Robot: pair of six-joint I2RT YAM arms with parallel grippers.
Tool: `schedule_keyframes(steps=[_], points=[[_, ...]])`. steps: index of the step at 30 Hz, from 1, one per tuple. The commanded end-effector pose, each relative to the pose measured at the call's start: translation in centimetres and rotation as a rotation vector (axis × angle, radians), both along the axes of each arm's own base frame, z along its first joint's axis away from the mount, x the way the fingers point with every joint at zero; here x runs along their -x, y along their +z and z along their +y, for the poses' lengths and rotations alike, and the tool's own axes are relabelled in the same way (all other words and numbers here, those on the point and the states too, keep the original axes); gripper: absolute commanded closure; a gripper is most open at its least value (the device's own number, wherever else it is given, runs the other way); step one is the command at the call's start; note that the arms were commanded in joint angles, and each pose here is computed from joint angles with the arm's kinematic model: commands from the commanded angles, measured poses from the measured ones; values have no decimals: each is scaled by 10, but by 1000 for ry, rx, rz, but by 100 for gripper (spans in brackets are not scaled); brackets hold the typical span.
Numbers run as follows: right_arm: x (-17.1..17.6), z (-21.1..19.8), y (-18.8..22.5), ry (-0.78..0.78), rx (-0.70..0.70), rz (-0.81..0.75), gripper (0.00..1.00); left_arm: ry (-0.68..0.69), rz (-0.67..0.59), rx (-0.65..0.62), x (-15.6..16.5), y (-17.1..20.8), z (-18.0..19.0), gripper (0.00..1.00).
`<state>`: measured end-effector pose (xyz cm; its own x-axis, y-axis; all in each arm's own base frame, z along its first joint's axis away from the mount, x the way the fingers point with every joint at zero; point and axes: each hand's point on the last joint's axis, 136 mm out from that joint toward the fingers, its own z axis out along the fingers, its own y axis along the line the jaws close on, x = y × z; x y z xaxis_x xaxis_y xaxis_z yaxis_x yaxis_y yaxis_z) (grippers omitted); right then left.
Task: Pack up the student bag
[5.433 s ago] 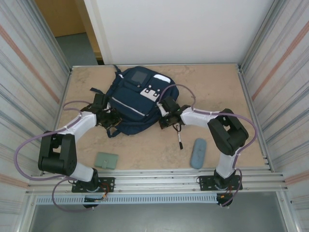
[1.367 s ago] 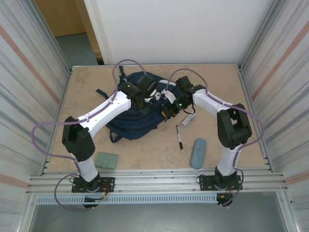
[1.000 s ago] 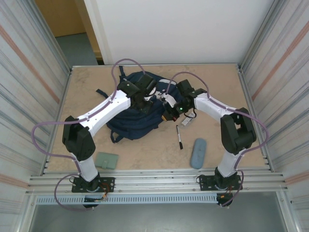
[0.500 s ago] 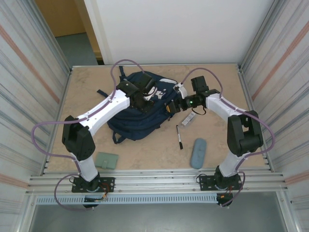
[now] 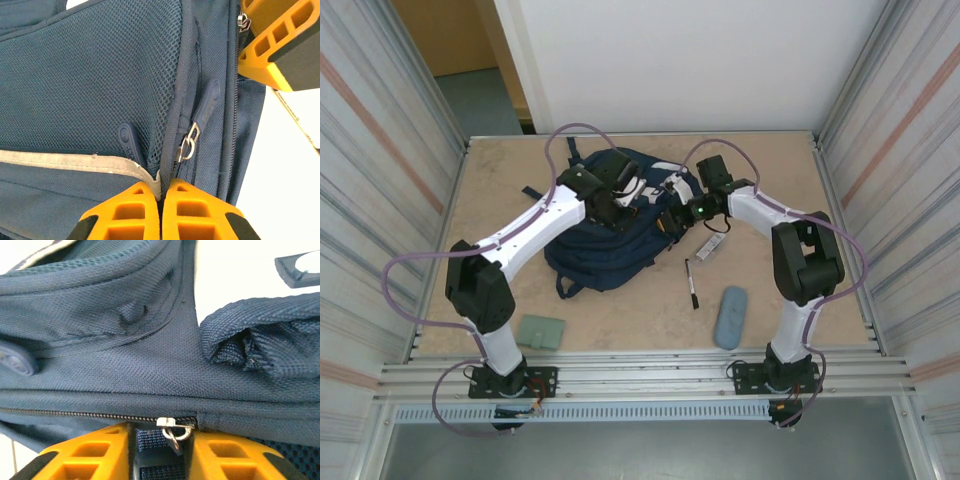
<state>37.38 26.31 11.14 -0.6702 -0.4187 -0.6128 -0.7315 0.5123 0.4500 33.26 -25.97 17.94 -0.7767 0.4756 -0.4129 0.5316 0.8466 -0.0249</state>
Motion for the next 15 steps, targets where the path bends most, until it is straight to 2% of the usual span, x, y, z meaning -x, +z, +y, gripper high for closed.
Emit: schedule_keyframes(steps=[1, 7, 15], points=[[2, -1, 6, 30, 81, -89, 76, -33, -81, 122, 0, 39, -12, 100], [2, -7, 14, 7, 117, -167, 92, -24, -80, 109, 0, 38, -6, 100], [7, -5, 39, -1, 122, -280, 100, -7, -95, 111, -3, 41, 1, 100]])
